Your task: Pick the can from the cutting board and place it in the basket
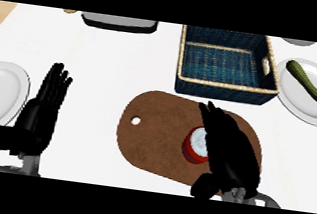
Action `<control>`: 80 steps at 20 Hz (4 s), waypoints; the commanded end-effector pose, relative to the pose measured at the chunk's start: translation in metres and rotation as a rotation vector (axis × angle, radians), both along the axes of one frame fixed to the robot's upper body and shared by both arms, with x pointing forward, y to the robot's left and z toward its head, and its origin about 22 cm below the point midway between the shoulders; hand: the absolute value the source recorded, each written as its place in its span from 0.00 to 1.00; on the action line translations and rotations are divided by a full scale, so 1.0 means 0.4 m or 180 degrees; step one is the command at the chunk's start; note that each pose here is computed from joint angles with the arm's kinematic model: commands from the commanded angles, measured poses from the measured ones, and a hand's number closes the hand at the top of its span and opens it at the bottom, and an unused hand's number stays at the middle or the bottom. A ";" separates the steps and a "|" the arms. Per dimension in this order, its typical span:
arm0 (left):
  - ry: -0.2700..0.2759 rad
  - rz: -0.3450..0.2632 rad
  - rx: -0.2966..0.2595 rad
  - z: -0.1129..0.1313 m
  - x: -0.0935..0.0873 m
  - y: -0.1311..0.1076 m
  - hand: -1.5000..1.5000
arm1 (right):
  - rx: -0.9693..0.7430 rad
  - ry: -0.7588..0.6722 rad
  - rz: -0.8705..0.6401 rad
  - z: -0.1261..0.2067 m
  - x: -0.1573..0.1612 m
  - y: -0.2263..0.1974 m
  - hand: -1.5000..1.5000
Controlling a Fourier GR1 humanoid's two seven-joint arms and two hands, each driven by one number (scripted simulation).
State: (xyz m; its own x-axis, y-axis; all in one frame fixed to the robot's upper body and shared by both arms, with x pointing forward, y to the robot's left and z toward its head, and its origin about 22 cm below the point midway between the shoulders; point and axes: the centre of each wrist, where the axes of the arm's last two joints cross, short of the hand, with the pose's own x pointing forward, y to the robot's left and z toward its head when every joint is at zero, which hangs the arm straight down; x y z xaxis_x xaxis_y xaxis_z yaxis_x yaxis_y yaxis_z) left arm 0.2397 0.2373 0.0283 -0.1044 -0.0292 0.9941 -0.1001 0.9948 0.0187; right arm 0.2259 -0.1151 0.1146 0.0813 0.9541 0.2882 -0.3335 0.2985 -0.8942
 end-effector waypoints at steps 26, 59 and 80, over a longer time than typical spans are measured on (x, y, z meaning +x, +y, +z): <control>0.0021 -0.0045 -0.0013 -0.026 0.031 -0.018 0.50 | -0.0293 0.0257 0.0271 -0.118 0.113 0.013 1.00; 0.0026 -0.0166 0.0016 0.021 0.052 -0.028 0.50 | 0.1264 -0.1577 0.0343 0.035 0.049 0.368 1.00; -0.0009 0.0007 -0.0006 0.007 -0.026 -0.011 0.50 | 0.0719 -0.1762 -0.0486 0.273 0.108 0.254 1.00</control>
